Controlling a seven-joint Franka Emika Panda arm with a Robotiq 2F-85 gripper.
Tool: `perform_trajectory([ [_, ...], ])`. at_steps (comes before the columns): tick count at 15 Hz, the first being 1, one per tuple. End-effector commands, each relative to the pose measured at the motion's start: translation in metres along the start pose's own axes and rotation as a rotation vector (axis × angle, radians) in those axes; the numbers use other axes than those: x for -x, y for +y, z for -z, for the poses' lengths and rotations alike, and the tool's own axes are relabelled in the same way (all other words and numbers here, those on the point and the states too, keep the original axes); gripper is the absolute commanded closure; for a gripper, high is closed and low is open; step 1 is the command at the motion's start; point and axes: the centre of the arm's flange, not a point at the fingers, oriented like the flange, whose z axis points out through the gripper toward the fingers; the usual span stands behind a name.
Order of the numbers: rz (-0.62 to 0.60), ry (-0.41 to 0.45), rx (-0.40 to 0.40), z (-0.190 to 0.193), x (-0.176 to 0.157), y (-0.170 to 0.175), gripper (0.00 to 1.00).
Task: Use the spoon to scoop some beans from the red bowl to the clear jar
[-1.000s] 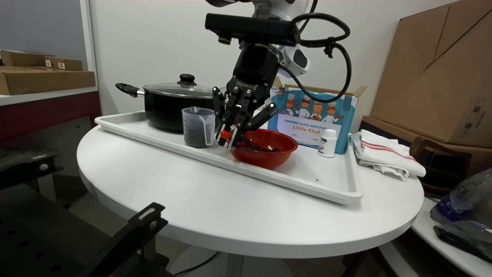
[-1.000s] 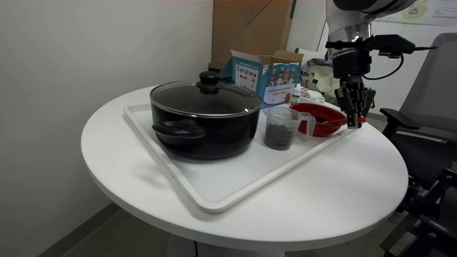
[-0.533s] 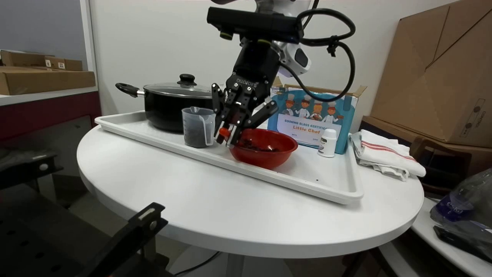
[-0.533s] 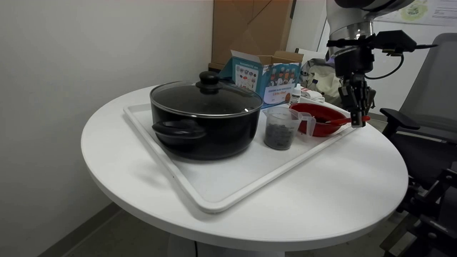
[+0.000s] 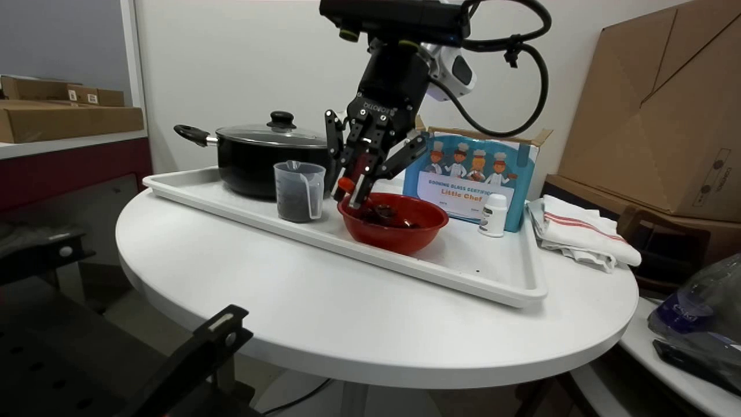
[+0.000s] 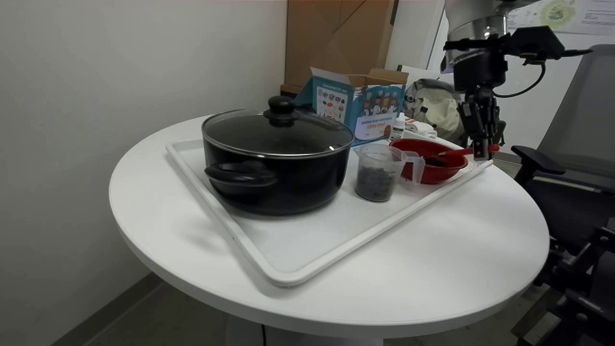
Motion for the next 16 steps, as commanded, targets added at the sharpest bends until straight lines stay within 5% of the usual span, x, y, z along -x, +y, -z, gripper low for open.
perform_trajectory([
  [1,0.011,0.009,0.003,0.018,0.013,0.0,0.9],
  [8,0.025,0.01,0.034,0.033,0.024,-0.014,0.9],
  [16,0.12,0.019,0.151,0.041,0.03,-0.067,0.9],
])
